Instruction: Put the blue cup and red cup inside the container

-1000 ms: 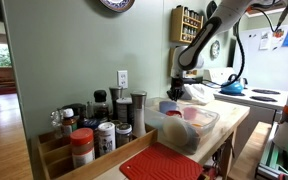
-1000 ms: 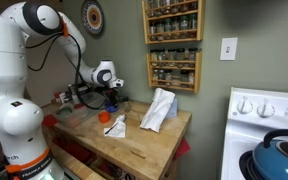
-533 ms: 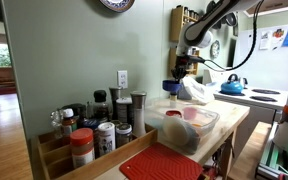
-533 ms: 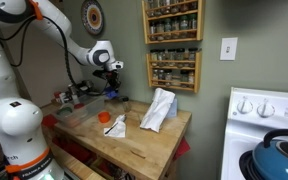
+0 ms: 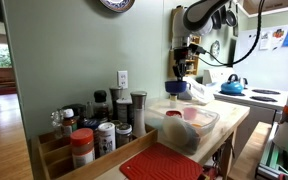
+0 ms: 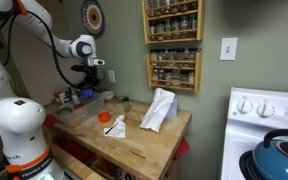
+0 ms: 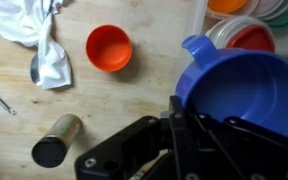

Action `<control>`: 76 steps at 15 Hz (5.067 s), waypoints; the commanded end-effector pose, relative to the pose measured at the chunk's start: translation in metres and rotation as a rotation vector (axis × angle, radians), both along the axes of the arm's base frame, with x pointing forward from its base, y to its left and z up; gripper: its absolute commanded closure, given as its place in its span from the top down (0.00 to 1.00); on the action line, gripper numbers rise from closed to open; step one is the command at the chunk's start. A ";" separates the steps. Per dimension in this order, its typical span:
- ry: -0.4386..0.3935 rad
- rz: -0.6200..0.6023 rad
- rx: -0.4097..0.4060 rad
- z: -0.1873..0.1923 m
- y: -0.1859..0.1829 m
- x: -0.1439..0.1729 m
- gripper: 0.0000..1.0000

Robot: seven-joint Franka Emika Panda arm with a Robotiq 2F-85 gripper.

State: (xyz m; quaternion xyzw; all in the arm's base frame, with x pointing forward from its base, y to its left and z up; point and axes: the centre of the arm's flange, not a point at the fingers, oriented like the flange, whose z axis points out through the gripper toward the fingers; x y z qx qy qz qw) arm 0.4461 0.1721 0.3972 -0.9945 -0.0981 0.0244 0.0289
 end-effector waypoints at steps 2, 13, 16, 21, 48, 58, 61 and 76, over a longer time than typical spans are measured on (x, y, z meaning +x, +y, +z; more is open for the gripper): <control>0.042 0.096 0.064 -0.014 0.040 -0.008 0.01; -0.069 0.111 0.060 -0.044 0.079 0.010 0.01; -0.121 0.124 0.055 -0.062 0.084 0.020 0.01; -0.163 0.133 0.025 -0.096 0.081 0.035 0.01; -0.097 -0.221 0.023 -0.070 -0.063 0.020 1.00; 0.042 -0.313 -0.035 -0.116 -0.117 0.020 1.00; 0.132 -0.269 -0.063 -0.135 -0.128 0.012 1.00; 0.243 -0.239 -0.036 -0.168 -0.138 0.000 0.01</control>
